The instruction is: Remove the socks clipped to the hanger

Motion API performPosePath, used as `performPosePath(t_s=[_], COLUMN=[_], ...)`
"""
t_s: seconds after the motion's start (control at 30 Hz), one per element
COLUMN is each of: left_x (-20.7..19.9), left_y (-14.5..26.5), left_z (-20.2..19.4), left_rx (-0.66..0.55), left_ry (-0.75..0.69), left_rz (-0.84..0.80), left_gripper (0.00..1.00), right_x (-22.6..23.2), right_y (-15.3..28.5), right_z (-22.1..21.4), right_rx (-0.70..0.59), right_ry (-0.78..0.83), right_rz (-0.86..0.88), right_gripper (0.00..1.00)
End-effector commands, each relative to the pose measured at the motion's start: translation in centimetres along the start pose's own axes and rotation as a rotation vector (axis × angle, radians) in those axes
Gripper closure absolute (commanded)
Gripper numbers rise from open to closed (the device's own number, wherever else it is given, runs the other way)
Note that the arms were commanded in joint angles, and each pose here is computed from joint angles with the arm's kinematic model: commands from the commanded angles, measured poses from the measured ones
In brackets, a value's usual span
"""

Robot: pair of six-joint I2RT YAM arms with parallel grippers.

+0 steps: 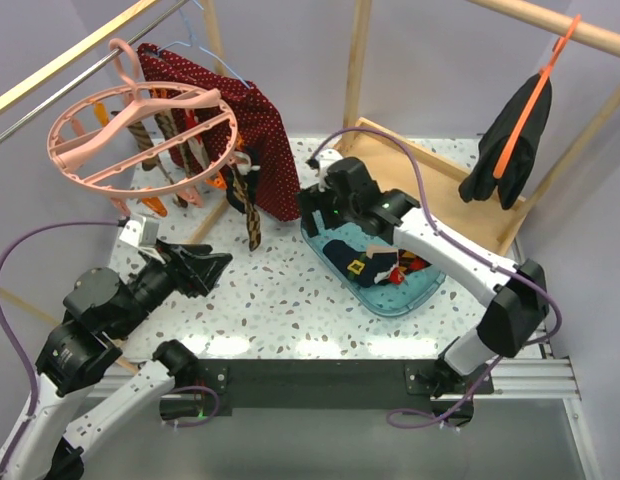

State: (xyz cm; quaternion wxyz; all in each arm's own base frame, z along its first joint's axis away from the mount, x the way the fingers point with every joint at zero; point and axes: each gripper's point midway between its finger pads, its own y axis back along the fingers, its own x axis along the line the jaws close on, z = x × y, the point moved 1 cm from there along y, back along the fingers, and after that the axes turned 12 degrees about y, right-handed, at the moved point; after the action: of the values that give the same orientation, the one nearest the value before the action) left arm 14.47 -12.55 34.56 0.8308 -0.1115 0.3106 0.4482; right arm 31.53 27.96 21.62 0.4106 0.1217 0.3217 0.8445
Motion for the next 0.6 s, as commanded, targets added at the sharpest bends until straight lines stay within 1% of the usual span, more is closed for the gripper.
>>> performPosePath(t_s=[0.0, 0.03, 0.1, 0.13, 0.2, 0.23, 0.3, 0.37, 0.47, 0.57], left_x=[-0.3, -0.3, -0.3, -0.2, -0.2, -0.3, -0.3, -0.1, 0.1, 0.1], left_y=[1.2, 1.2, 1.3, 1.4, 1.3, 1.3, 1.1, 0.9, 1.1, 1.3], left_z=[2.0, 2.0, 2.1, 2.2, 2.3, 2.2, 2.2, 1.8, 1.6, 1.6], left_rx=[-0.082, -0.085, -0.088, -0.095, -0.104, -0.103, -0.101, -0.091, -0.090, -0.089], left_ry=[0.013, 0.015, 0.020, 0.029, 0.038, 0.039, 0.044, 0.045, 0.046, 0.048], left_rz=[0.009, 0.013, 0.014, 0.018, 0.018, 0.015, 0.012, 0.017, 0.015, 0.016], left_gripper=[0.39, 0.39, 0.39, 0.39, 0.40, 0.40, 0.40, 0.41, 0.42, 0.43], right_x=[7.0, 7.8, 9.7, 9.7, 10.6, 10.5, 10.9, 10.6, 10.6, 10.9], right_y=[-0.9, -1.2, -2.3, -2.2, -2.6, -2.3, -2.9, -3.3, -4.4, -5.1], right_z=[8.0, 9.2, 9.4, 10.8, 10.8, 11.9, 11.7, 12.4, 12.6, 13.0], right_rx=[-0.299, -0.348, -0.369, -0.438, -0.485, -0.550, -0.563, -0.577, -0.583, -0.598], right_ry=[0.073, 0.070, 0.067, 0.033, 0.012, -0.010, -0.021, -0.067, -0.084, -0.104], right_rz=[0.179, 0.183, 0.197, 0.170, 0.165, 0.143, 0.132, 0.102, 0.091, 0.093], right_gripper=[0.08, 0.08, 0.08, 0.09, 0.10, 0.11, 0.13, 0.16, 0.20, 0.30])
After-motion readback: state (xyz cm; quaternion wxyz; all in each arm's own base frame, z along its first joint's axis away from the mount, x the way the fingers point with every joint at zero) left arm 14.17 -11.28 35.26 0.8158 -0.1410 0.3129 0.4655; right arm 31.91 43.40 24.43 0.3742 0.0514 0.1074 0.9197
